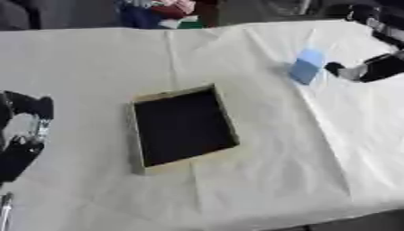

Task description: Pick up objects on the table and place them in the box.

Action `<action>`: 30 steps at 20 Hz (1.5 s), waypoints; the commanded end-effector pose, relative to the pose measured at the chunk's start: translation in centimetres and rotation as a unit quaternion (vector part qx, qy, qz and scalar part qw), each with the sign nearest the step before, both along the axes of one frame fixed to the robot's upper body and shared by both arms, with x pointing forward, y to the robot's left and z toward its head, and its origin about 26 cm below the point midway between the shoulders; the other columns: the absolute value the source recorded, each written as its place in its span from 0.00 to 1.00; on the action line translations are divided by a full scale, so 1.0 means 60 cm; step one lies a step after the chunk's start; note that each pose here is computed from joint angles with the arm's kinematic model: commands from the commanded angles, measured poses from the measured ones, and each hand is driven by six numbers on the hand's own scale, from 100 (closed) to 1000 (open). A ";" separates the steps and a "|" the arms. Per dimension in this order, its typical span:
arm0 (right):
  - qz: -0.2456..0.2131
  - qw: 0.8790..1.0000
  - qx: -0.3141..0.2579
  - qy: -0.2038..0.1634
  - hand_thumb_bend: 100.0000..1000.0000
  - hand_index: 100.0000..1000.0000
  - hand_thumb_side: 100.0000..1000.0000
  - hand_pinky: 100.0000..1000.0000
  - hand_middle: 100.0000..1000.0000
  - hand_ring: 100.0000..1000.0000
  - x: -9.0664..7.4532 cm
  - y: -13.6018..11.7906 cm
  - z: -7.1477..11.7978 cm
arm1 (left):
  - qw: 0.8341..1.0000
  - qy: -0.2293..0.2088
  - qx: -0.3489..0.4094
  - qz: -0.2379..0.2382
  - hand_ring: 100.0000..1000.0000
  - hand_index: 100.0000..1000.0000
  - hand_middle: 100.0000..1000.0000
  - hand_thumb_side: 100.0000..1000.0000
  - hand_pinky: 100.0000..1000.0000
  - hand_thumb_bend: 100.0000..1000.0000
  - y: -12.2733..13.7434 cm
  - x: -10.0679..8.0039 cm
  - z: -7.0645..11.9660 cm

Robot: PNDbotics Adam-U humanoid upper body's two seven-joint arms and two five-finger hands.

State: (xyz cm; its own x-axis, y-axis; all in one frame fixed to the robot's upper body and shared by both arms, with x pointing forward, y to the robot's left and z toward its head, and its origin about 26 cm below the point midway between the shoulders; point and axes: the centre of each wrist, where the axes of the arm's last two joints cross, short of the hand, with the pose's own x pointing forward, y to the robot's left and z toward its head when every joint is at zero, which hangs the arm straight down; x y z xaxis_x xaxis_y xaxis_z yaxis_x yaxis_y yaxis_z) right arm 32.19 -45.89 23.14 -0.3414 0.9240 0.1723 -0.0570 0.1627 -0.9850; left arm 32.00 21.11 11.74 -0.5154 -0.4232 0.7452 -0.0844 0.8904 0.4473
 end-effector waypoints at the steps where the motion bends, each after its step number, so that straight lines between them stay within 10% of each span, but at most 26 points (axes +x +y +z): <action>1: -0.038 0.999 -0.011 0.019 0.22 1.00 0.28 0.93 0.97 1.00 0.005 -0.044 0.024 | 1.000 -0.010 0.009 -0.010 0.48 0.47 0.46 0.63 0.69 0.33 0.000 0.001 0.011; 30: -0.136 0.974 -0.054 0.174 0.29 1.00 0.44 0.95 0.99 1.00 0.032 -0.132 -0.057 | 0.998 -0.037 0.034 -0.047 0.48 0.47 0.46 0.63 0.70 0.34 -0.006 0.013 0.048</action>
